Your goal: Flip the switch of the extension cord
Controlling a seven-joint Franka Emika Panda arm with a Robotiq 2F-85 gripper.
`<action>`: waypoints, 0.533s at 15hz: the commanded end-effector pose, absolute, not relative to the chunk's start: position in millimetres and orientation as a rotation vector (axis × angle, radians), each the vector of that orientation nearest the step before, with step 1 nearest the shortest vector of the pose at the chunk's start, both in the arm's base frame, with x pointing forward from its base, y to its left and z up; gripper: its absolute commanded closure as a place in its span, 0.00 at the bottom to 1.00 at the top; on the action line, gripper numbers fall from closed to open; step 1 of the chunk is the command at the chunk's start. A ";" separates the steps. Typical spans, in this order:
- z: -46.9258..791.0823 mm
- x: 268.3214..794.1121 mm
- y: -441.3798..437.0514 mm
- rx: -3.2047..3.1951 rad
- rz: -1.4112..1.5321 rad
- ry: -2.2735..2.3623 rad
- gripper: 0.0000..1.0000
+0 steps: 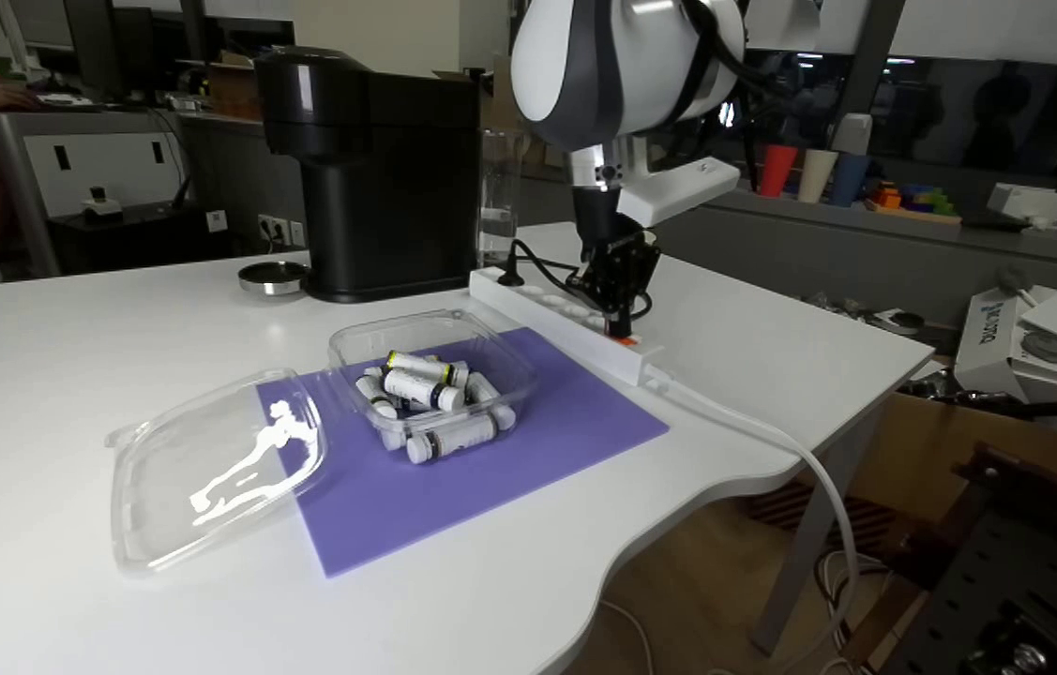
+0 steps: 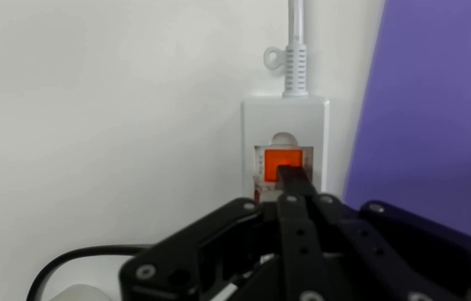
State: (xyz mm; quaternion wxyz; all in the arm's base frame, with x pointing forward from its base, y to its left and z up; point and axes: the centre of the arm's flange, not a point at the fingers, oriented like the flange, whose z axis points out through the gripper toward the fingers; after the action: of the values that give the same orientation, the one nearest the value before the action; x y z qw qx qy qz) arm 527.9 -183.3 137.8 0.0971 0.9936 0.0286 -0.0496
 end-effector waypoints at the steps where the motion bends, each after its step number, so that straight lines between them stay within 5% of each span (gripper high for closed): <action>1: 99.6 506.2 -185.5 2.958 -0.269 0.170 1.00; 8: 113.5 499.8 -188.0 2.930 -0.265 0.507 1.00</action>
State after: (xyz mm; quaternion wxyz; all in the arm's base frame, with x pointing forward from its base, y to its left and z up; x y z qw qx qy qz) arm 523.2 -187.9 138.4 0.0863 0.9845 0.1400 -0.0602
